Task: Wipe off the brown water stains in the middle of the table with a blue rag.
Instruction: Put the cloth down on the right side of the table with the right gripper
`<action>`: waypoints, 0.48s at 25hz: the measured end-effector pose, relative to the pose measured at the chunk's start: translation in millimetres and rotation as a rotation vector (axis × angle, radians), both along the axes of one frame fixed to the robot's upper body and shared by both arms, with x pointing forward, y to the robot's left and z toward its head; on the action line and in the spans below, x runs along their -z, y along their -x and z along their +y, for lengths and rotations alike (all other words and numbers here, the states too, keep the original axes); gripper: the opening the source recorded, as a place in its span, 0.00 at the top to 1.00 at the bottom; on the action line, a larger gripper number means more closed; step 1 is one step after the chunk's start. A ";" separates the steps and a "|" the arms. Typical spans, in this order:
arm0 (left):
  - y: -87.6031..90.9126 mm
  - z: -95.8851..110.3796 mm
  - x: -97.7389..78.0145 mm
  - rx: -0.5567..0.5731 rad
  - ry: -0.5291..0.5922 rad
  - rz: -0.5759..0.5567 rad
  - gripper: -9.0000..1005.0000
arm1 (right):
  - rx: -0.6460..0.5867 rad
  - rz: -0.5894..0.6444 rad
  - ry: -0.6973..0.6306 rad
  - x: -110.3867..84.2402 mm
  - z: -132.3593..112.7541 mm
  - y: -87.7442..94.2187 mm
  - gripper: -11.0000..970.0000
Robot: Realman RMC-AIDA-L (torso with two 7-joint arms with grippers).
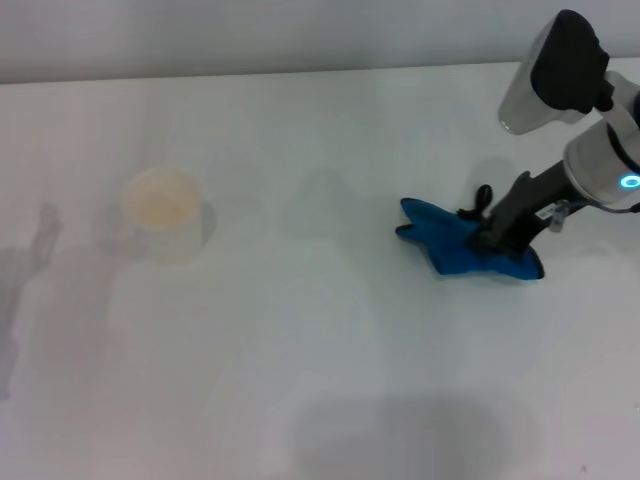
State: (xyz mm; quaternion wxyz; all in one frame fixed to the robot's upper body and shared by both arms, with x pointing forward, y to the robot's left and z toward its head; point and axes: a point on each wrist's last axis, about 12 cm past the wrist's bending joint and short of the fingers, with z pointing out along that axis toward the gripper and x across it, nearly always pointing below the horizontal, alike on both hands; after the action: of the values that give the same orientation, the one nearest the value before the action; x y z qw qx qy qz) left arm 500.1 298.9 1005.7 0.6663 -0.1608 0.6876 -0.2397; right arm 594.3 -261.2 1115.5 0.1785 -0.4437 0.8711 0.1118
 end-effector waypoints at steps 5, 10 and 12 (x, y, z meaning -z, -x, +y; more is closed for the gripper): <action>-0.2 -1.6 -0.3 0.002 0.006 -0.002 0.11 | -0.018 0.023 0.050 1.8 -3.4 3.7 0.80; 1.2 -1.6 0.1 0.001 0.010 -0.003 0.11 | -0.067 0.048 0.046 1.2 4.4 10.4 0.79; 1.4 -1.5 0.2 0.000 0.010 -0.002 0.11 | -0.079 0.050 0.039 0.7 7.9 12.5 0.78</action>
State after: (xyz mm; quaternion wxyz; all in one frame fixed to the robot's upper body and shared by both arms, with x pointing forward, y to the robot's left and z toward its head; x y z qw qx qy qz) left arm 498.7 297.4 1005.5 0.6663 -0.1637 0.6856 -0.2434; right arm 581.8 -253.3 1114.8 0.1433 -0.4783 0.8591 0.1127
